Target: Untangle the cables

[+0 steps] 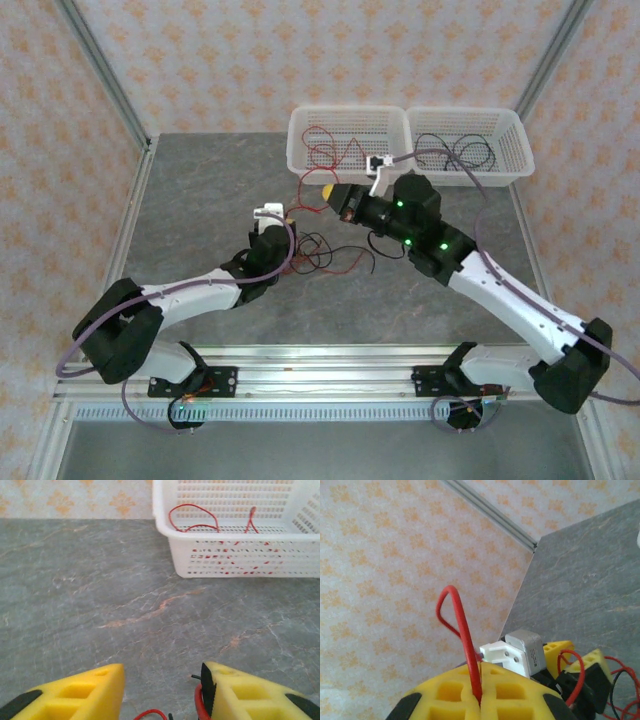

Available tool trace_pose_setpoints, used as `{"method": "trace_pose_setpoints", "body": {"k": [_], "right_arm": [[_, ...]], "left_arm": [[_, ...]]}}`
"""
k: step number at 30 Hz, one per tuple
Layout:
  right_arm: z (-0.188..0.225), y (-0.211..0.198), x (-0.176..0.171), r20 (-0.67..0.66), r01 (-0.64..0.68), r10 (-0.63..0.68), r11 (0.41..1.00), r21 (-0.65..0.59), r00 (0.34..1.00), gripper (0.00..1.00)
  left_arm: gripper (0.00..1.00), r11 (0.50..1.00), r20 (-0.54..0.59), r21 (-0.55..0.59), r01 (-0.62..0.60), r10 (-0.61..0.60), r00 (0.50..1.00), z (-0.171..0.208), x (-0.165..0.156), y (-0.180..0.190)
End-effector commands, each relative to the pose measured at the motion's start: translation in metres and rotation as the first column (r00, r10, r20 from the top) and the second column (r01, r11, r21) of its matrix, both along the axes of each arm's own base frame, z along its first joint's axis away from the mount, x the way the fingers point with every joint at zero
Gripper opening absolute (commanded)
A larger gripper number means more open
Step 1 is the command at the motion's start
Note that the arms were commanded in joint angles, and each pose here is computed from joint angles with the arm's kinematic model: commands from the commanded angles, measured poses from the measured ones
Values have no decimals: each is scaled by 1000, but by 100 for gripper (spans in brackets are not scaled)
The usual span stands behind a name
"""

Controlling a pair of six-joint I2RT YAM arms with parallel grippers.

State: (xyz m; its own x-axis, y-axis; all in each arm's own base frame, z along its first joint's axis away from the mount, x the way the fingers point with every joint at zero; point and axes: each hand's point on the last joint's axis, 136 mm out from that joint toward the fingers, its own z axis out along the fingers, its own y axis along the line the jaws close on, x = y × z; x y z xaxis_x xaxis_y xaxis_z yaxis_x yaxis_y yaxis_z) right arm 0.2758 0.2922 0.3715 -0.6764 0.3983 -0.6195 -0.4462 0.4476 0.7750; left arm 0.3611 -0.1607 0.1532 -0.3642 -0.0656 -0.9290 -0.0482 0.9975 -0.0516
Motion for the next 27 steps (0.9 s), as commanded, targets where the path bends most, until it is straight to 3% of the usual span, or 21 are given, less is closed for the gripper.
{"method": "trace_pose_setpoints", "body": {"k": [1, 12, 25, 27], "right_arm": [[32, -23, -5, 83, 79, -78, 997, -4, 993, 0], [63, -83, -10, 189, 305, -288, 950, -70, 939, 0], [76, -142, 6, 342, 592, -508, 775, -219, 791, 0], [79, -146, 8, 361, 614, -519, 753, -236, 775, 0]], "left_arm": [[36, 998, 16, 12, -66, 66, 998, -4, 0, 12], [35, 994, -29, -14, -112, 111, 993, -30, -10, 33], [46, 992, -56, -61, -109, 106, 993, -43, -28, 43], [44, 992, -48, -69, -110, 107, 993, -41, -30, 44]]}}
